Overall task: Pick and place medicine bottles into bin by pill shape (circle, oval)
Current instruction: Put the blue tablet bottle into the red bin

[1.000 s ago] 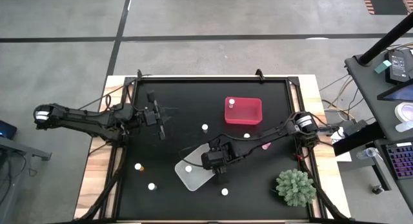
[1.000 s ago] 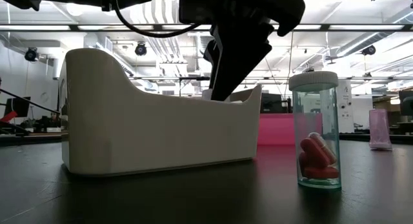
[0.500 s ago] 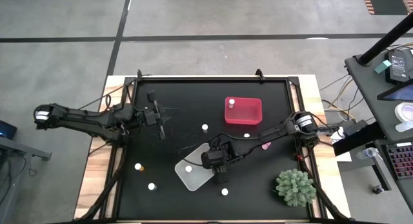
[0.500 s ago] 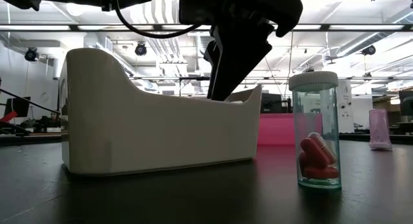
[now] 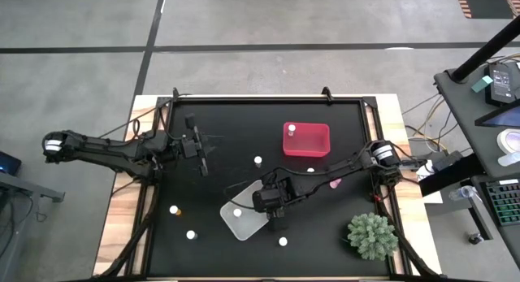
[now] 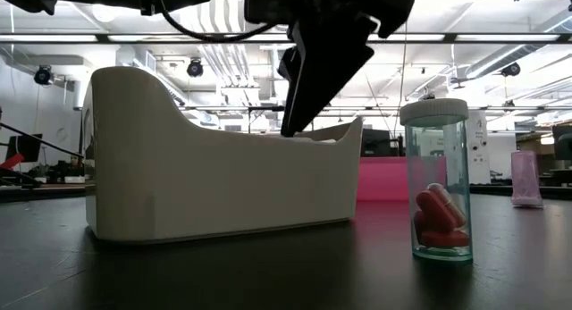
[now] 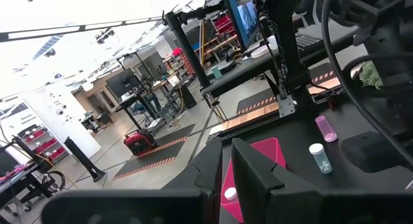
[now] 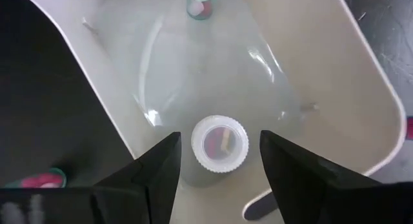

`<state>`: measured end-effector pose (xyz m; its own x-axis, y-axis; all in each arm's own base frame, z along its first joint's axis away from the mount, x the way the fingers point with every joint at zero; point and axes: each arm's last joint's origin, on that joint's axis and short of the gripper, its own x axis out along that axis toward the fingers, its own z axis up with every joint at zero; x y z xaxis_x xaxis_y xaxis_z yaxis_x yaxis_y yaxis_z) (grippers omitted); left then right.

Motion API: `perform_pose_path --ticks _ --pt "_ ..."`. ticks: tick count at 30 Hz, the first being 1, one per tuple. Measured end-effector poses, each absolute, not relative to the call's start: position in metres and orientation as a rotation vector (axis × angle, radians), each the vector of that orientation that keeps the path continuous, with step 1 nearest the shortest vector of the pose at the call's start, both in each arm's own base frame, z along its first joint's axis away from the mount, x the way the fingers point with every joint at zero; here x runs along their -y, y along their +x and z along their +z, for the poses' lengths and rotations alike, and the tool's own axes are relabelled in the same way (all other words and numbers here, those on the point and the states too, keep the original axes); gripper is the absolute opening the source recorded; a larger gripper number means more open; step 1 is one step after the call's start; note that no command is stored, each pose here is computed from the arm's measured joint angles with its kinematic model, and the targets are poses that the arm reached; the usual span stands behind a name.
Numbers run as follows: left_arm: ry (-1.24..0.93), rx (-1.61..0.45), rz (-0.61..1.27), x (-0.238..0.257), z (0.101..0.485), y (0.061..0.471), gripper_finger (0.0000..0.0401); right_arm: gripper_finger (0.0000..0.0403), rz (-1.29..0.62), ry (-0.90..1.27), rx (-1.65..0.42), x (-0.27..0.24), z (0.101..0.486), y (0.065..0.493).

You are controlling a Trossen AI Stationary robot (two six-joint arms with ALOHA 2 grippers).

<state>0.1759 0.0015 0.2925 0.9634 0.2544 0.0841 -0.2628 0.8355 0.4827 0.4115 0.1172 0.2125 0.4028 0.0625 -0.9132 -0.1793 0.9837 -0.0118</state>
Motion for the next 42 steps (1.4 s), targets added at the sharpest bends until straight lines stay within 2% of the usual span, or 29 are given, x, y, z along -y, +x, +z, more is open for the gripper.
perform_pose_path --ticks 10,15,25,35,42 --pt "0.513 0.016 0.274 -0.002 0.292 0.176 0.0017 0.0203 0.163 -0.155 -1.215 -0.116 0.241 0.406" --pt "0.513 0.016 0.274 -0.002 0.292 0.176 0.0017 0.0203 0.098 -0.194 -1.218 -0.109 0.261 0.391" --pt "0.515 0.007 0.271 -0.001 0.291 0.178 0.0017 0.0203 -0.073 -0.195 -1.071 -0.098 0.31 0.368" --pt "0.515 0.008 0.272 -0.001 0.291 0.178 0.0017 0.0203 -0.292 0.063 -1.037 -0.078 0.329 0.348" --pt "0.515 0.007 0.272 -0.001 0.291 0.178 0.0017 0.0203 -0.61 0.36 -1.139 -0.044 0.322 0.327"
